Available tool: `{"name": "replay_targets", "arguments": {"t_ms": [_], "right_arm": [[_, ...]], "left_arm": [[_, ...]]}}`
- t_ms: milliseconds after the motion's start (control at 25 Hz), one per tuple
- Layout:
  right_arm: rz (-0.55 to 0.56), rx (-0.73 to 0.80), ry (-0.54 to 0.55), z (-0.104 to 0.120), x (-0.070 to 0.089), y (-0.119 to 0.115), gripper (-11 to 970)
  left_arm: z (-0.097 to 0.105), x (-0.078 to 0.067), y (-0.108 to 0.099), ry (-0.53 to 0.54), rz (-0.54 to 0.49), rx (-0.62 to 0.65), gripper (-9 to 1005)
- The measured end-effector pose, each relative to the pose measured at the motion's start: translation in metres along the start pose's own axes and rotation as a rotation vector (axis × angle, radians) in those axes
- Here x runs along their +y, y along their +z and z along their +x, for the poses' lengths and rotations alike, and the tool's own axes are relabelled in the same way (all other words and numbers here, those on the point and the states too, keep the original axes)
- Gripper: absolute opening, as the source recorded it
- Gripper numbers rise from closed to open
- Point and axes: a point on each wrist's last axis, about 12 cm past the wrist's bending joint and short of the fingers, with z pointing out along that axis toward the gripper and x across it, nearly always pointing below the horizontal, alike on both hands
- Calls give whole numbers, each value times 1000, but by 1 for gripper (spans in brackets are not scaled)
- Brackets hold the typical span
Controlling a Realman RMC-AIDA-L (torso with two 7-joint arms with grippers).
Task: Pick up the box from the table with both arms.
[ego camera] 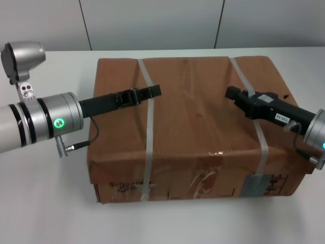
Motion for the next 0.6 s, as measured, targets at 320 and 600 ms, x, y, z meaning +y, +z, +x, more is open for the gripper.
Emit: {"name": "replay_targets", "arguments": {"t_ms": [320,600], "right_arm": [[-10,-35,-23,-6,0,-6,52],[-8,-47,-22,-7,0,-6,53]], "left_arm": [[-2,-3,-3,6,15,-18,86],[-2,-4,-3,8,21,-17,86]]}}
